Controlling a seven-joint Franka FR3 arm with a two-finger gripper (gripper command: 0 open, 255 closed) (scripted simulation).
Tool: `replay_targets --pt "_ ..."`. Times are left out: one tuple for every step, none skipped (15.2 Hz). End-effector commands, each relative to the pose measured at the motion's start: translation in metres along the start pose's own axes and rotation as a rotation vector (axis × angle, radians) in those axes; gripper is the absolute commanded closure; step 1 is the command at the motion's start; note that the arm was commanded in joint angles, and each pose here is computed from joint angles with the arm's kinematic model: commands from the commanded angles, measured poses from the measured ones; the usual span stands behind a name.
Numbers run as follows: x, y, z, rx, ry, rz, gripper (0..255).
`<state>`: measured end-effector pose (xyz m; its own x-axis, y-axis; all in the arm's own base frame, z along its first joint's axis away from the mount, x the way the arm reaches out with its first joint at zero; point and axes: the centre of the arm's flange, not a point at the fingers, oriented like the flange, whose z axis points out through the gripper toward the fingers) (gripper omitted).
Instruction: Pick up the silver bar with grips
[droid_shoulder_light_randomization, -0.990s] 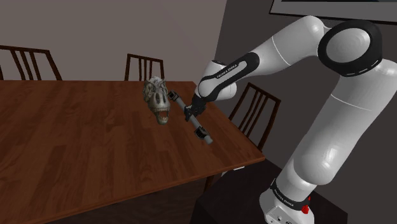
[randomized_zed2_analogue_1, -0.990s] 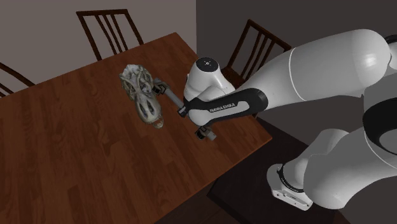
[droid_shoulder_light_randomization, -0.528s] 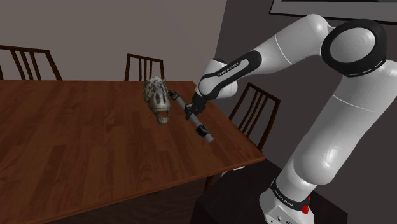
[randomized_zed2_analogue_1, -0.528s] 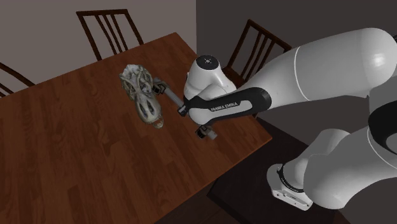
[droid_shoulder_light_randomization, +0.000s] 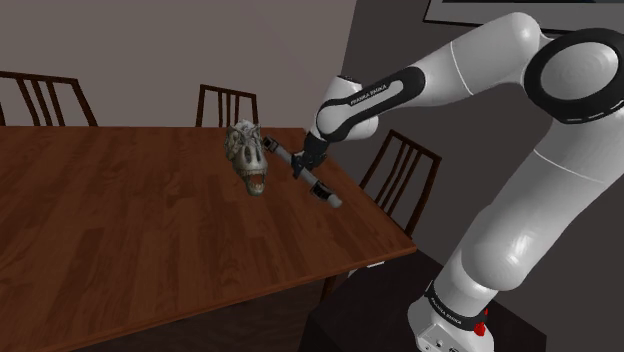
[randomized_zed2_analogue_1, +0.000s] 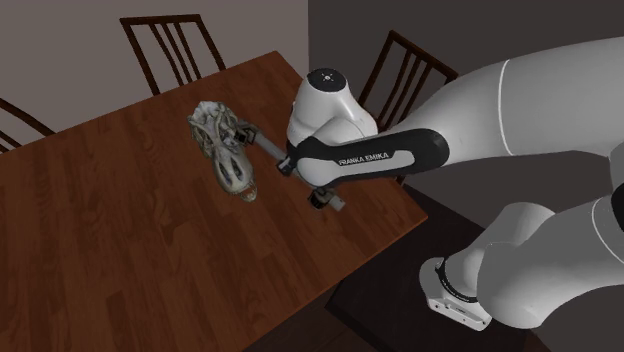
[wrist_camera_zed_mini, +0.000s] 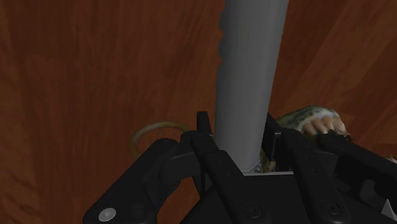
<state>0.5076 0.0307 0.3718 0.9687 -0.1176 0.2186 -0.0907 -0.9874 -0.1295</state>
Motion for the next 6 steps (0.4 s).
replay_targets --pt "0.003 -0.001 -0.010 0.000 0.001 0.000 255" --pt "0.004 -0.002 -0.015 0.000 0.001 0.000 255" --pt "0.005 -0.002 -0.020 0.000 0.001 0.000 255" --pt "0.006 -0.003 -0.026 0.000 0.001 0.000 255" --pt "0.006 -0.003 -0.026 0.000 0.001 0.000 255" --pt "0.006 -0.003 -0.026 0.000 0.001 0.000 255"
